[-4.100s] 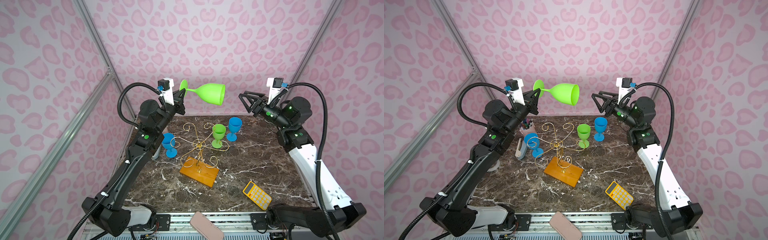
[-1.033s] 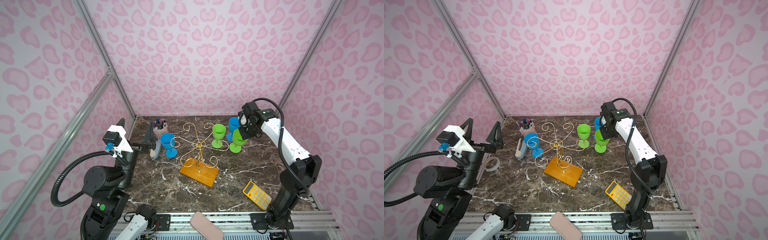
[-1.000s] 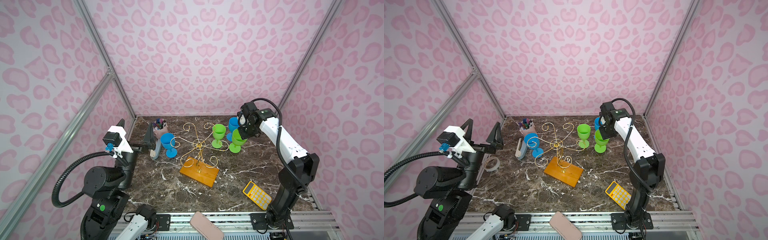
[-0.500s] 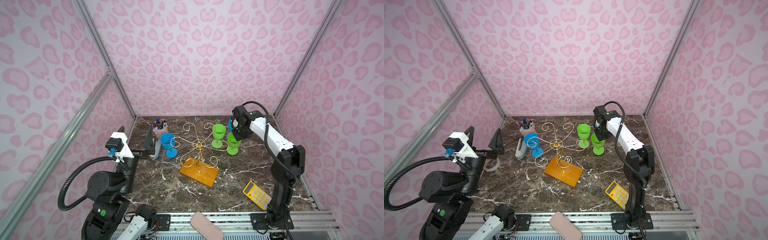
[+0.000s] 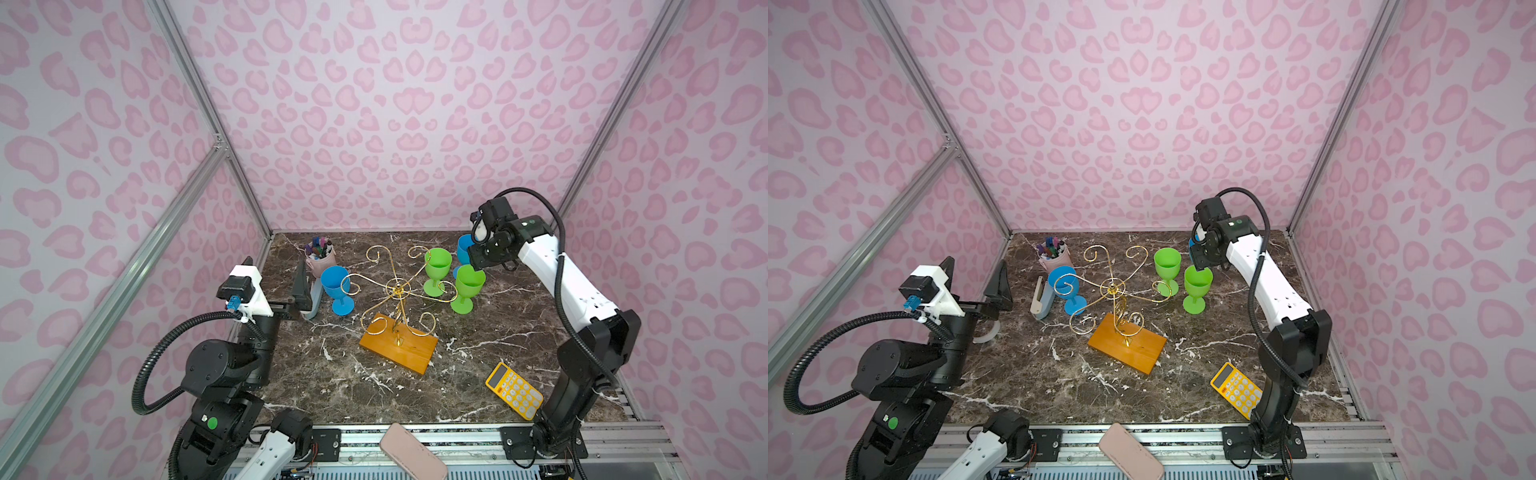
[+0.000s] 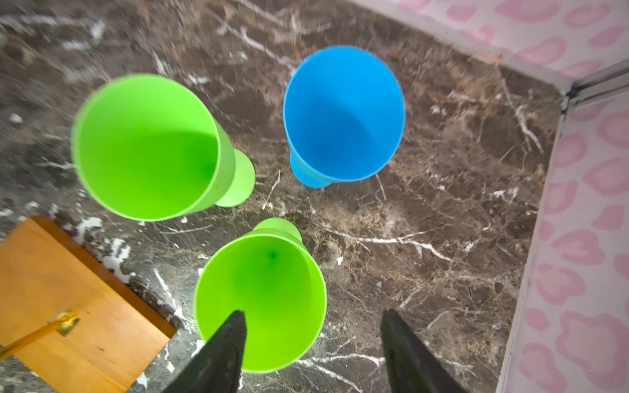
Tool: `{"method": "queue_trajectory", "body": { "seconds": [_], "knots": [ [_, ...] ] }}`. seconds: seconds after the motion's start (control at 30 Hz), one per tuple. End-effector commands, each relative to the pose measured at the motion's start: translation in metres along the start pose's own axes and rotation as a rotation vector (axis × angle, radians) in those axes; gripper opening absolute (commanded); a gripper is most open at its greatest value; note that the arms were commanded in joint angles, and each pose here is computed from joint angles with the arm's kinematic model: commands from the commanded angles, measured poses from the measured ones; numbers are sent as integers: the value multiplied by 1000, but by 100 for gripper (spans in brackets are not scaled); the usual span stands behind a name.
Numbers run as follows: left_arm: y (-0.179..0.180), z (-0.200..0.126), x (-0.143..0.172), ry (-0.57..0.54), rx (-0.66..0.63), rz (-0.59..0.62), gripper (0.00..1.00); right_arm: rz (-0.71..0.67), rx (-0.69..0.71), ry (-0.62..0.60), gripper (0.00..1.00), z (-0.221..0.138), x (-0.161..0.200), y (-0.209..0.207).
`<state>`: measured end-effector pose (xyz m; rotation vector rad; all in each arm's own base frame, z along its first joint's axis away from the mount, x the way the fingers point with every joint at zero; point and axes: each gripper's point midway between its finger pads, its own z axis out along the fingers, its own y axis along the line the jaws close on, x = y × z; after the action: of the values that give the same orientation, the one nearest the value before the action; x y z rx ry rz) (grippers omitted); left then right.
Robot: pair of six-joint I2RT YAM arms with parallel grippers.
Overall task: Take the wine glass off the wine glass rack
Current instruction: Place the wine glass at the center of the table, then reset both arms
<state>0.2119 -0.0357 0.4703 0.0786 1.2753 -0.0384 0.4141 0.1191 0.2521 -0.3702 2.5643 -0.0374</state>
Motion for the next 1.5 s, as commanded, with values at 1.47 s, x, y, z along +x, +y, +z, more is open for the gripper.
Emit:
{"method": "queue_trajectory", "body": {
  "seconds": [1.47],
  "knots": [
    [50,-18,332,372,-233,-82,97,237,293,-767,99,51,133,-88]
  ]
}}
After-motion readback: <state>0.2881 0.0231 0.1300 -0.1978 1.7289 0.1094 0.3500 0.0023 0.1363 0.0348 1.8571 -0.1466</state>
